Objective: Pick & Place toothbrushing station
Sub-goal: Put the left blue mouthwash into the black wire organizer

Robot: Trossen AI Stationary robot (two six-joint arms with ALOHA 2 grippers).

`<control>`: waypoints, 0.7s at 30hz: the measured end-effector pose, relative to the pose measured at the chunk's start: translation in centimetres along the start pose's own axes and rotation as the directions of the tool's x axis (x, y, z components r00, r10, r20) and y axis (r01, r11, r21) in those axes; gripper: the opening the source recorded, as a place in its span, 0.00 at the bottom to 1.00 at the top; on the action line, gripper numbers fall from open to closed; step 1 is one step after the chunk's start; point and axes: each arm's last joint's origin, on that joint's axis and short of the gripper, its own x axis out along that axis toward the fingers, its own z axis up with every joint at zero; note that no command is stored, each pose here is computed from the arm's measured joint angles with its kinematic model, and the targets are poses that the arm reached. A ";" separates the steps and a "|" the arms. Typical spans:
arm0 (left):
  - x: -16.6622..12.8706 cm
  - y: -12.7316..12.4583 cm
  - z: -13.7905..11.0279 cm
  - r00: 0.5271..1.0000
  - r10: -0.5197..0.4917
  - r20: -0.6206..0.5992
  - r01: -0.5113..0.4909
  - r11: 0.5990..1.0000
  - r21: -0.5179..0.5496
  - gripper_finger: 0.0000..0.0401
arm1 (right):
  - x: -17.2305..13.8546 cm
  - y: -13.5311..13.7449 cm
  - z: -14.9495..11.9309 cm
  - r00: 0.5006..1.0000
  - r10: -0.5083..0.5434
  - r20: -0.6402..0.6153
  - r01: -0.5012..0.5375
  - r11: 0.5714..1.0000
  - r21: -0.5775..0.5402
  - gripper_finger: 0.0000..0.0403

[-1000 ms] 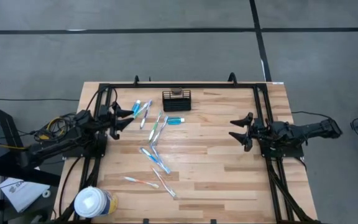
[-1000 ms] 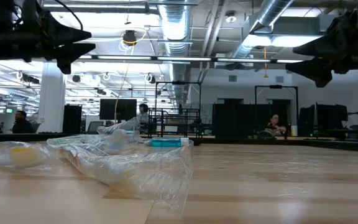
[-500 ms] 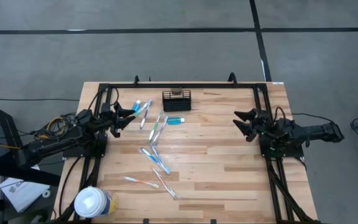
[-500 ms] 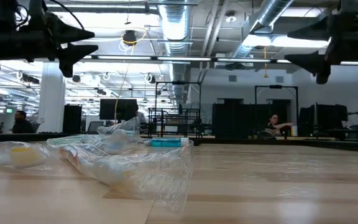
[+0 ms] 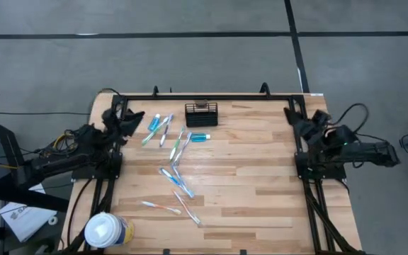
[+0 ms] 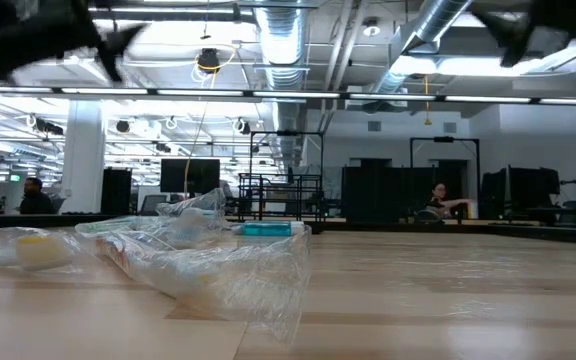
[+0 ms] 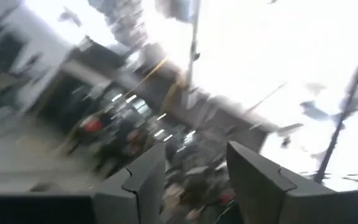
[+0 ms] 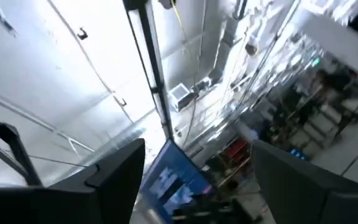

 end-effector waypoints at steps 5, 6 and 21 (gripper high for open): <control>4.4 -2.5 3.2 0.989 -0.138 -0.044 0.142 0.985 0.098 0.36 | 5.7 3.0 0.6 0.994 -0.042 -0.097 0.018 0.973 -0.230 0.70; 5.3 -2.6 3.3 0.988 -0.130 -0.082 0.139 0.984 0.108 0.35 | 6.8 3.4 0.3 0.991 -0.062 -0.123 0.023 0.955 -0.295 0.70; 16.0 -1.7 4.1 0.779 0.183 -0.599 0.107 0.903 0.415 0.34 | 13.4 9.4 7.7 0.907 -0.374 -0.195 0.123 0.675 -0.728 0.70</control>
